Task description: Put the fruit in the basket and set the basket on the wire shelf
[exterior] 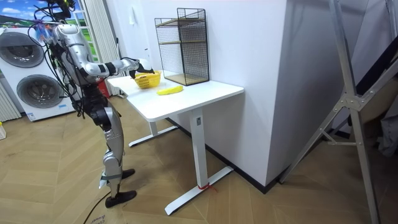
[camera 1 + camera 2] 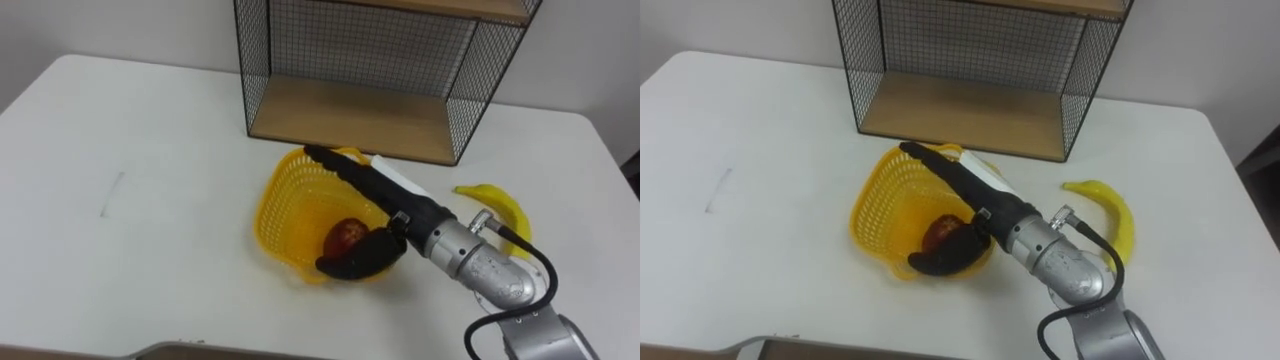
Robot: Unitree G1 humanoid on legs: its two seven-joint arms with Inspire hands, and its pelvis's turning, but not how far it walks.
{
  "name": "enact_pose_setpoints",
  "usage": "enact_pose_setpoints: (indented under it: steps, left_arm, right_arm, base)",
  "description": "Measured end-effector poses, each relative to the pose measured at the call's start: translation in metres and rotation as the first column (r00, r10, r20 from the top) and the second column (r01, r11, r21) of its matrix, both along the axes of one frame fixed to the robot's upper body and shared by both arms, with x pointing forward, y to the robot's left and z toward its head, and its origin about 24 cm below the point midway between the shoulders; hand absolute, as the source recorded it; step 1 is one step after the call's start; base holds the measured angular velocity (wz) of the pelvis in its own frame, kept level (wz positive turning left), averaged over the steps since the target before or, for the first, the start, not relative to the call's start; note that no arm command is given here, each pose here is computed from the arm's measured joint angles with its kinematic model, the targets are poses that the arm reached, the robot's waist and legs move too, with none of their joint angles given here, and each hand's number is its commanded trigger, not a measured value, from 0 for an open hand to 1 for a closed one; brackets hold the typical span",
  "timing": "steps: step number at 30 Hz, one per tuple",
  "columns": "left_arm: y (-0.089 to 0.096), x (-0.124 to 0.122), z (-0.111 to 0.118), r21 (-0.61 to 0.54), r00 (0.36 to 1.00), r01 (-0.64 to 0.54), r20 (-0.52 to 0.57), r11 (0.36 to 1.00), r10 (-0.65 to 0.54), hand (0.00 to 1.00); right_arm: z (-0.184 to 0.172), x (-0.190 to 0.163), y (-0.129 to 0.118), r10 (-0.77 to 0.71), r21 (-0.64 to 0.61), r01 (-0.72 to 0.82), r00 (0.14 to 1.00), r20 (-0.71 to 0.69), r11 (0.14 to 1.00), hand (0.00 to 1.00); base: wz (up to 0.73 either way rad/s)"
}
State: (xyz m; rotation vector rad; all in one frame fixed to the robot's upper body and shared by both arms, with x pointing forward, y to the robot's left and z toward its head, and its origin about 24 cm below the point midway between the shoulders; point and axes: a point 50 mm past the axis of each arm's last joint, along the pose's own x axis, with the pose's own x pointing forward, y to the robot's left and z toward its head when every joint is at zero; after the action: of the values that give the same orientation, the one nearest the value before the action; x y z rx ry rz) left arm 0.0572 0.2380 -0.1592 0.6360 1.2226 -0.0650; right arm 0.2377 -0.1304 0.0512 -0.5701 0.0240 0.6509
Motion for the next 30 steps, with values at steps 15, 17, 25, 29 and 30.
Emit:
enact_pose_setpoints:
  steps: [15, 17, 25, 29, 30]
  left_arm:
    - [0.0, -0.012, -0.001, -0.002, 1.0, -0.002, -0.022, 1.0, 0.002, 0.0]
    - [0.0, -0.015, -0.002, -0.006, 1.0, -0.005, -0.026, 1.0, 0.005, 0.0]
    - [0.003, -0.026, -0.002, -0.005, 0.998, -0.055, -0.037, 0.998, 0.054, 0.0]
    - [0.005, -0.027, -0.001, 0.001, 0.997, -0.077, -0.031, 0.997, 0.077, 0.0]
    - [0.007, -0.03, -0.001, 0.008, 0.995, -0.091, -0.033, 0.996, 0.091, 0.0]
  right_arm:
    - [0.027, 0.012, -0.022, -0.146, 0.195, 0.126, 0.985, 0.091, 0.973, 0.0]
    - [0.032, 0.014, -0.031, -0.195, 0.277, 0.164, 0.977, 0.088, 0.947, 0.0]
    - [0.044, 0.016, -0.055, -0.36, 0.381, 0.287, 0.923, 0.133, 0.879, 0.0]
    - [0.047, 0.016, -0.061, -0.41, 0.394, 0.327, 0.9, 0.147, 0.859, 0.0]
    - [0.048, 0.016, -0.063, -0.427, 0.398, 0.339, 0.891, 0.155, 0.852, 0.0]
  base:
    - [0.0]
    - [0.0]
    - [0.0]
    - [-0.02]
    - [0.0]
